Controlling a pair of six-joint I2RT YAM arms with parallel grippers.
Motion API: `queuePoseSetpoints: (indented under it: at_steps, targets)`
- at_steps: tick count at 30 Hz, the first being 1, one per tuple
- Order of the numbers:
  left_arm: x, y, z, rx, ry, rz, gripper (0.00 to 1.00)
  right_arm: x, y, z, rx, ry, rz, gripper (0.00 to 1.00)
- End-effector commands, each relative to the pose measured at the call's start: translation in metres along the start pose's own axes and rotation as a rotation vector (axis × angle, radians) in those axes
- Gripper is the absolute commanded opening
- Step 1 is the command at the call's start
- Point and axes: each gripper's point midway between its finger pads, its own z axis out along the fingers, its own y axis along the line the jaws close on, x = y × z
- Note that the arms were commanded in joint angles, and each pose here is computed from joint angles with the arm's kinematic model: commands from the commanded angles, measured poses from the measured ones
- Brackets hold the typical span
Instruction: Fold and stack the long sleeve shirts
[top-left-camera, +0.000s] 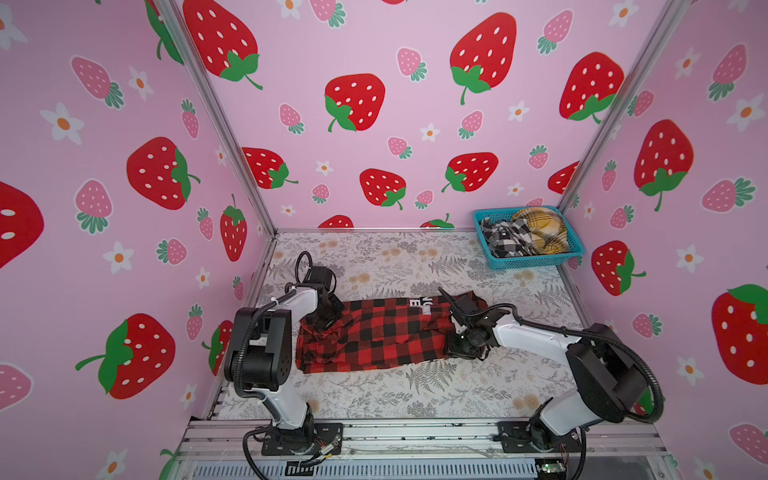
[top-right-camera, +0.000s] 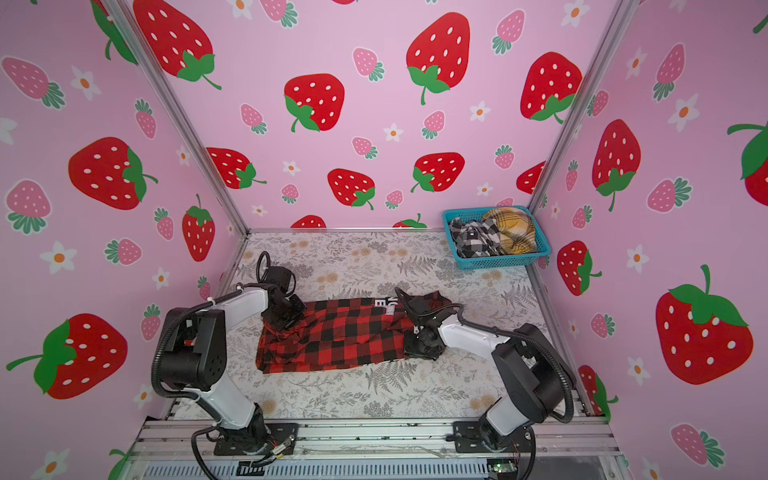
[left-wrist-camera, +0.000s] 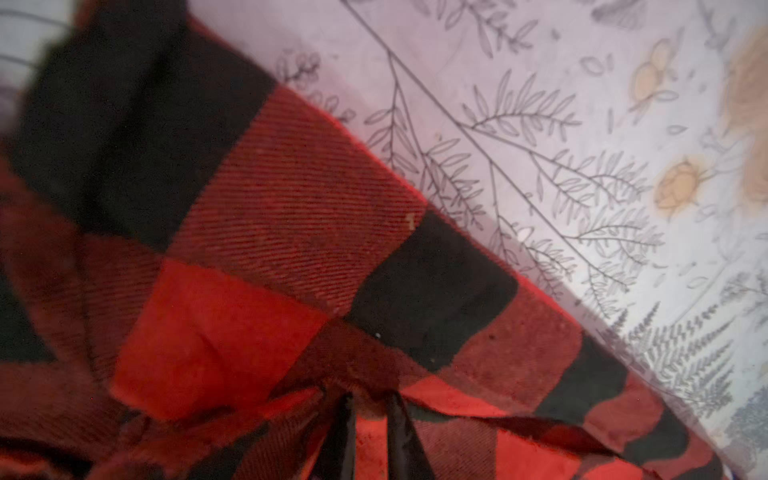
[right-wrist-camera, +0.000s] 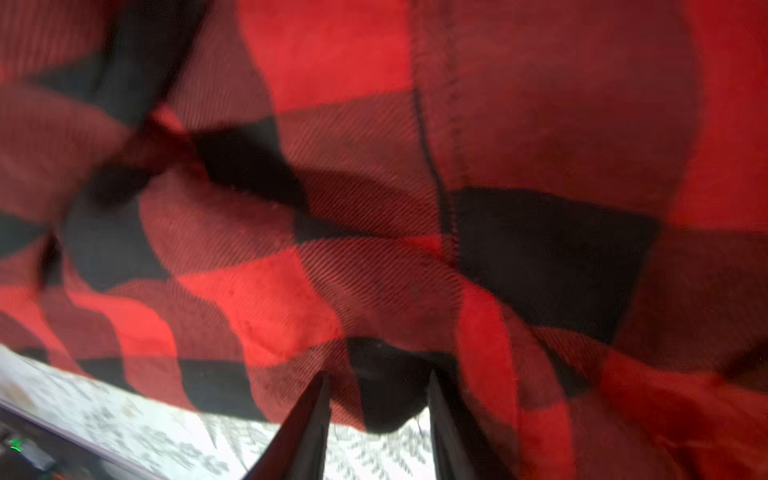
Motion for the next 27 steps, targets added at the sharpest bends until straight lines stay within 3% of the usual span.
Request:
queuePoseSetpoints:
  at_steps: [1, 7, 11, 14, 16, 22, 27]
  targets:
    - [0.010, 0.024, 0.018, -0.079, 0.059, -0.042, 0.12, -0.038, -0.044, 0.026, 0.146, -0.012, 0.031, 0.40]
    - [0.036, 0.012, 0.008, -0.016, 0.107, -0.001, 0.14, -0.175, -0.031, 0.001, 0.230, -0.124, -0.032, 0.39]
    - [0.078, -0.023, -0.020, 0.081, 0.160, 0.140, 0.39, -0.223, 0.004, -0.045, 0.202, -0.227, -0.075, 0.46]
    - [0.084, -0.032, -0.053, 0.137, 0.133, 0.158, 0.54, -0.214, 0.032, -0.066, 0.138, -0.256, -0.105, 0.47]
    - [0.078, -0.032, -0.071, 0.139, 0.098, 0.175, 0.57, -0.193, 0.057, -0.071, 0.077, -0.260, -0.146, 0.47]
    - [0.067, -0.014, -0.064, 0.053, 0.170, 0.192, 0.54, -0.124, 0.132, -0.040, -0.110, -0.181, -0.236, 0.45]
    - [0.063, 0.009, -0.055, -0.014, 0.197, 0.156, 0.51, -0.095, 0.151, -0.003, -0.140, -0.108, -0.240, 0.42]
